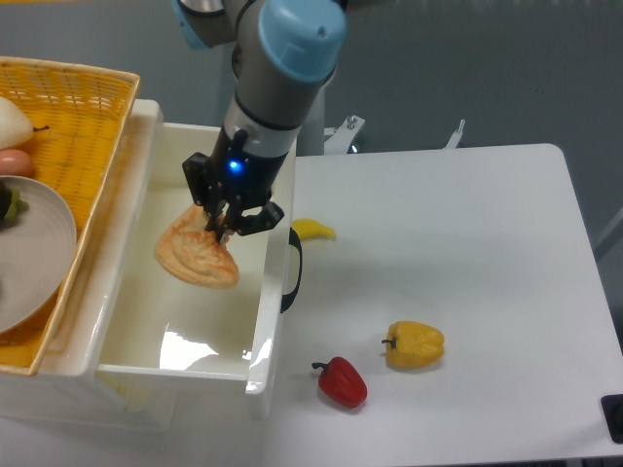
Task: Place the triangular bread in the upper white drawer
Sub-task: 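Lower the bread into the drawer and open the gripper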
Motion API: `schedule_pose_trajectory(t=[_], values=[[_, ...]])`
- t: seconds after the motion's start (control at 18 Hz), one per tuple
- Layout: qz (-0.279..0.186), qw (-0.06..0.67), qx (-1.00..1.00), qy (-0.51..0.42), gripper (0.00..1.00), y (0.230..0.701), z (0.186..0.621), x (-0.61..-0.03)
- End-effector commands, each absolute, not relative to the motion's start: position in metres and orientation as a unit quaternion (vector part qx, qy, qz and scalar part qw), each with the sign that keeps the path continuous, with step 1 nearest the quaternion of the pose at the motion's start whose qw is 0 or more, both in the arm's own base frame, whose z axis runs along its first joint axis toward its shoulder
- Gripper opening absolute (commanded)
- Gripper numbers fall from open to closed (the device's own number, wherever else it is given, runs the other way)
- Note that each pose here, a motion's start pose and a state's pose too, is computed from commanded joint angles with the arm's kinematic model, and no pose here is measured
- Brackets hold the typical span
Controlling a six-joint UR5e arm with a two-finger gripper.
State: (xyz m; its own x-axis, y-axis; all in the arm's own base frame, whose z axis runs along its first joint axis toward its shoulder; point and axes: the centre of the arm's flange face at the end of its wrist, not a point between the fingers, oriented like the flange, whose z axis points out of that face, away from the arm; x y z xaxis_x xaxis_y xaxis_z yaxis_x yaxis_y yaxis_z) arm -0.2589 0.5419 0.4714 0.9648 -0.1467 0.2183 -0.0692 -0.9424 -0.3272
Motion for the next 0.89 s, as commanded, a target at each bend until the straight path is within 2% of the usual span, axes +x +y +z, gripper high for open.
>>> schedule_pose_trajectory(t=[0.06, 0.17, 0.28, 0.39, 0.89], values=[[-0.121, 0.156, -0.978, 0.061, 0.28, 0.544, 0.467, -0.256], [-0.119, 0.154, -0.979, 0.064, 0.39, 0.545, 0.465, -0.255], [-0.118, 0.154, -0.979, 0.065, 0.58, 0.546, 0.466, -0.254], [-0.115, 0.156, -0.979, 0.065, 0.71, 0.545, 0.467, -0.255], [-0.086, 0.187, -0.977, 0.054, 0.76, 0.540, 0.490, -0.271]])
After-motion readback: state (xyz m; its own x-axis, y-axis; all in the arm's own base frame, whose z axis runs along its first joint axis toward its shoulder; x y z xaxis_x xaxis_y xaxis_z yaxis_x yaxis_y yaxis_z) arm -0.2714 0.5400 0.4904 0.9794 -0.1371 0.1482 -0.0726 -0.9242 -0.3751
